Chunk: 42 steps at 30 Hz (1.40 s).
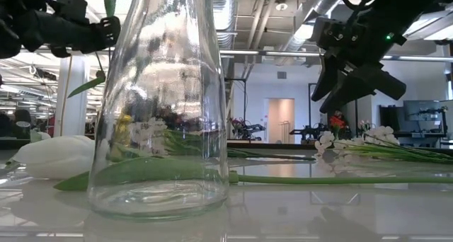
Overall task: Sort flowers into vase by color
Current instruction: Put the red tulip into the yellow vase, then put the right white flowers into the transparent vase
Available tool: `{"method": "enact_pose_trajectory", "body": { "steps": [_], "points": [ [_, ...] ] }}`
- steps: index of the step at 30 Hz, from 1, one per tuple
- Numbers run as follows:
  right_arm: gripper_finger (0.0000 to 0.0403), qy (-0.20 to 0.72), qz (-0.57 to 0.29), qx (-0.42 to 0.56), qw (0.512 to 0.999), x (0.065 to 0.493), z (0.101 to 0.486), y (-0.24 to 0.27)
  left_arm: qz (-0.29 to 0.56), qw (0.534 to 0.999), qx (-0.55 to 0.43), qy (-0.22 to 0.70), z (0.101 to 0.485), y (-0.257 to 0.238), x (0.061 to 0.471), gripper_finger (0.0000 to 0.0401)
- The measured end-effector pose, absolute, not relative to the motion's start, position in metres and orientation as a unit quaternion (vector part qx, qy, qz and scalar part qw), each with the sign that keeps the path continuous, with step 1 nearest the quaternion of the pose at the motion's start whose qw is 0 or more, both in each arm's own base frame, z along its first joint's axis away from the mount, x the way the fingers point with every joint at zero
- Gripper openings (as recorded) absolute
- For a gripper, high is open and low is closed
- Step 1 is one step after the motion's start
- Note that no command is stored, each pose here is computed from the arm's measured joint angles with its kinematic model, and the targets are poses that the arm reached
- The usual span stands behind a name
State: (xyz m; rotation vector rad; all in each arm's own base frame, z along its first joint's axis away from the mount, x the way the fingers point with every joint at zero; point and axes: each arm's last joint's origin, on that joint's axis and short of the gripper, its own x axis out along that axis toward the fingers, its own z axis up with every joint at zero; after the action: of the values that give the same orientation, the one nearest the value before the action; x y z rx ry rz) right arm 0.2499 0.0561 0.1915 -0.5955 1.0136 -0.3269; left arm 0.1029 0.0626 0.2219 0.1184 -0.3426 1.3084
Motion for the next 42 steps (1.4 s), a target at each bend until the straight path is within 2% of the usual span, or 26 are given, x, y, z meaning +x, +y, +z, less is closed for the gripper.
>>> {"method": "enact_pose_trajectory", "body": {
  "steps": [18,24,28,34,42],
  "points": [
    [0.0214,0.467,-0.158,-0.271,0.827,0.252,0.193,0.055,0.595,0.792,0.046,-0.129,0.213,0.074,0.105,0.0],
    [0.0214,0.469,-0.149,-0.263,0.83,0.252,0.192,0.056,0.61,0.783,0.042,-0.113,0.21,0.075,0.105,0.0008],
    [0.0214,0.472,-0.142,-0.26,0.831,0.252,0.192,0.056,0.608,0.788,0.047,-0.088,0.205,0.075,0.106,0.0037],
    [0.0214,0.476,-0.139,-0.265,0.827,0.252,0.191,0.056,0.592,0.802,0.053,-0.052,0.199,0.071,0.111,0.0109],
    [0.0214,0.503,-0.129,-0.286,0.805,0.246,0.189,0.054,0.604,0.794,0.071,-0.011,0.196,0.059,0.115,0.0188]
  ]
}}
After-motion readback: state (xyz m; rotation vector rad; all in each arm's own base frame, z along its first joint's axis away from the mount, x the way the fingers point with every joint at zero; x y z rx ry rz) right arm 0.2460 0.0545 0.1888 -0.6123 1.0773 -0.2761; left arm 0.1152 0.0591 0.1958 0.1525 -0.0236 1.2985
